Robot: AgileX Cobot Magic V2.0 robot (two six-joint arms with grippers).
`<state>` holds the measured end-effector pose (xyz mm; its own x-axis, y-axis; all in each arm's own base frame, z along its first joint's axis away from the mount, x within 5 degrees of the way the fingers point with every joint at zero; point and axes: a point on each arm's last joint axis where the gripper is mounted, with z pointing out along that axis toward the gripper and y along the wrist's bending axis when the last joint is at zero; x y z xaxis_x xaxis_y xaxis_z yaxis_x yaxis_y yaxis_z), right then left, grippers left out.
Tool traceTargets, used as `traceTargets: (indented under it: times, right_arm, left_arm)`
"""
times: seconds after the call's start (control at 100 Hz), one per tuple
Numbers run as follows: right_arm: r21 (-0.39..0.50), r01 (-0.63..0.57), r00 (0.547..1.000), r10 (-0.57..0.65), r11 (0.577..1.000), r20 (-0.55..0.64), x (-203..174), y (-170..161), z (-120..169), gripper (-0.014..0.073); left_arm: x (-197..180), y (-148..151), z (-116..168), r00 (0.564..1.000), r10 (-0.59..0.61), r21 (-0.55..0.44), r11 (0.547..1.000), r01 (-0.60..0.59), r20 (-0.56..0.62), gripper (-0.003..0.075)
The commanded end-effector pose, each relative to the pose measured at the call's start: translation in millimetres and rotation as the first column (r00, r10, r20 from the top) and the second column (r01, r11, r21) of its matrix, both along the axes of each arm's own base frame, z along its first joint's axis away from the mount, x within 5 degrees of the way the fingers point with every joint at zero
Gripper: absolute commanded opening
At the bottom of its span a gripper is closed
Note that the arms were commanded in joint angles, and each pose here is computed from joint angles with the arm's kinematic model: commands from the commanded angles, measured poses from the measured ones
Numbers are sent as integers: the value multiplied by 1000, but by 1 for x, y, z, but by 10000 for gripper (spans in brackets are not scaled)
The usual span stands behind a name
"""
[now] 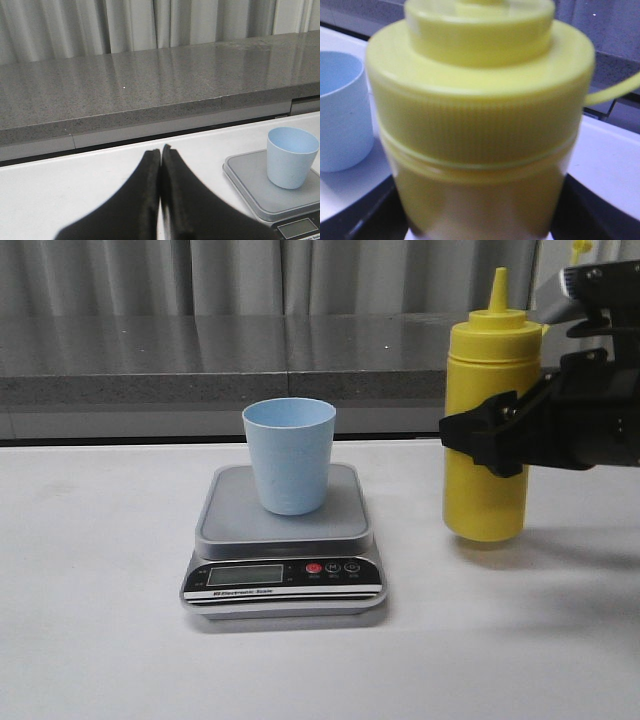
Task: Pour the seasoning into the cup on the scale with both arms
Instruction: 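Tilt the bottle with the right gripper, nozzle toward the cup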
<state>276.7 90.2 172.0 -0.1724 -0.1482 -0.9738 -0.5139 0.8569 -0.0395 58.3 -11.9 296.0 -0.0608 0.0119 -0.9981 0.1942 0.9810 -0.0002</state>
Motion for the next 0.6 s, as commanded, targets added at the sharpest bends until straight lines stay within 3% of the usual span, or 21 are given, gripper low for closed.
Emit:
traceTargets:
  times: [0.0,0.11,0.25,0.5,0.59]
  right_arm:
    - [-88,-65,993,73,994,91,5,6,33,184]
    - [-267,-122,987,146,956,73,12,15,49,184]
    - [-423,-144,984,176,894,37,20,31,65,184]
    - [-586,-116,990,142,802,0,32,52,87,184]
    - [-660,-103,991,132,744,-7,36,57,92,184]
  left_arm:
    - [0,0,16,996,7,-29,1000,-5,94,-18]
    - [0,0,16,996,7,-29,1000,-5,94,-18]
    - [0,0,16,996,7,-29,1000,-5,94,-18]
    - [0,0,16,996,7,-29,1000,-5,94,-18]
    - [0,0,16,996,7,-29,1000,-5,94,-18]
